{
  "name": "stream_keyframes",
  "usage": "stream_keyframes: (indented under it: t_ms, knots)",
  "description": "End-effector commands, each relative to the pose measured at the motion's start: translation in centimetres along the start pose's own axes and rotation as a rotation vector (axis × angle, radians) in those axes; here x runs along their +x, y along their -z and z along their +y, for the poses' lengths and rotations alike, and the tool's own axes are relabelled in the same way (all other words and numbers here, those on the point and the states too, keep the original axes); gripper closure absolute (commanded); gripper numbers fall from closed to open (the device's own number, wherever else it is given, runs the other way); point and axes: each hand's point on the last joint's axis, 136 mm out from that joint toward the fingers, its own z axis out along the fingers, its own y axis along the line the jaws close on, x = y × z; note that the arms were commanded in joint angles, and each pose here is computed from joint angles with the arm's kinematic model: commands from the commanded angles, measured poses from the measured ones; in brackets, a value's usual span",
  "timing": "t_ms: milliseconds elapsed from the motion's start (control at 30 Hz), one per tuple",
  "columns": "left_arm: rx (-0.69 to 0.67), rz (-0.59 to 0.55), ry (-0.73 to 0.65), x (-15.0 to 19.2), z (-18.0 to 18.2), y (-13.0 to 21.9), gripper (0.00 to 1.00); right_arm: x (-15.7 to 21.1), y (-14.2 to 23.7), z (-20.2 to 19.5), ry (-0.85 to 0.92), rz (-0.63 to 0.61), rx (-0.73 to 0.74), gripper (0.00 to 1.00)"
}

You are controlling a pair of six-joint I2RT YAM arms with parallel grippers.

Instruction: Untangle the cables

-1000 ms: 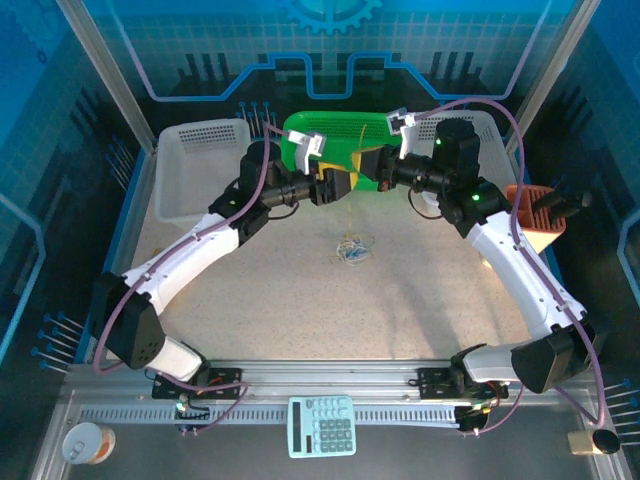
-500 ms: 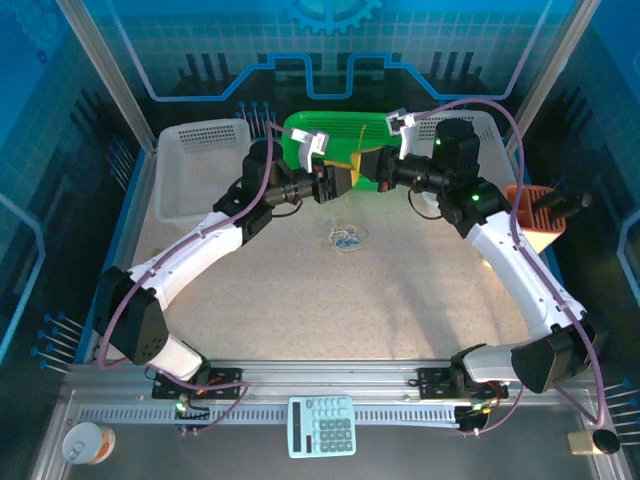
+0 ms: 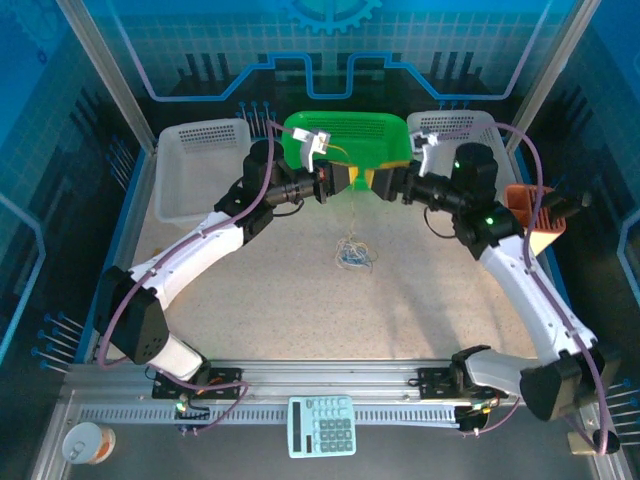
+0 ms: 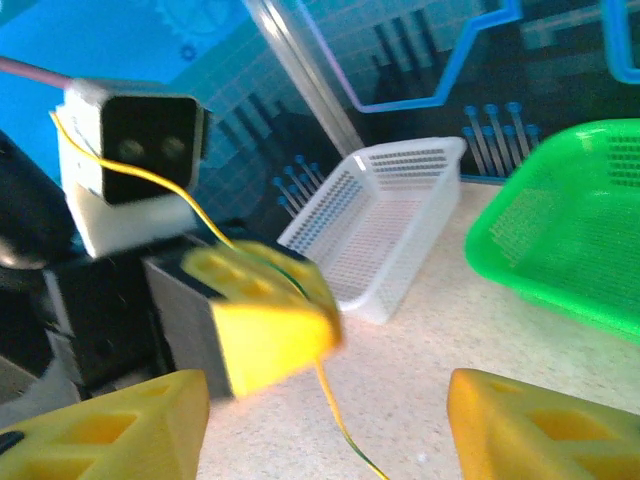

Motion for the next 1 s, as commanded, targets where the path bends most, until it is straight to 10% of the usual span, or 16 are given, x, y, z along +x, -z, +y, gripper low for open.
stream_keyframes:
  t_ms: [0, 400, 967]
  knots:
    - [0.042, -0.069, -0.024, -2.5, -2.0, 0.4, 1.00, 2.0, 1.1, -2.2, -0.027, -0.010, 0.089, 0.31]
    - [0.042, -0.099, -0.017, -3.8, -2.5, 0.6, 1.00, 15.8, -2.4, -9.4, -0.143, 0.245, 0.205, 0.12]
    - [0.048, -0.113, -0.003, -3.9, -2.7, 0.8, 1.00, 20.7, -8.5, -10.7, -0.238, 0.339, 0.134, 0.26]
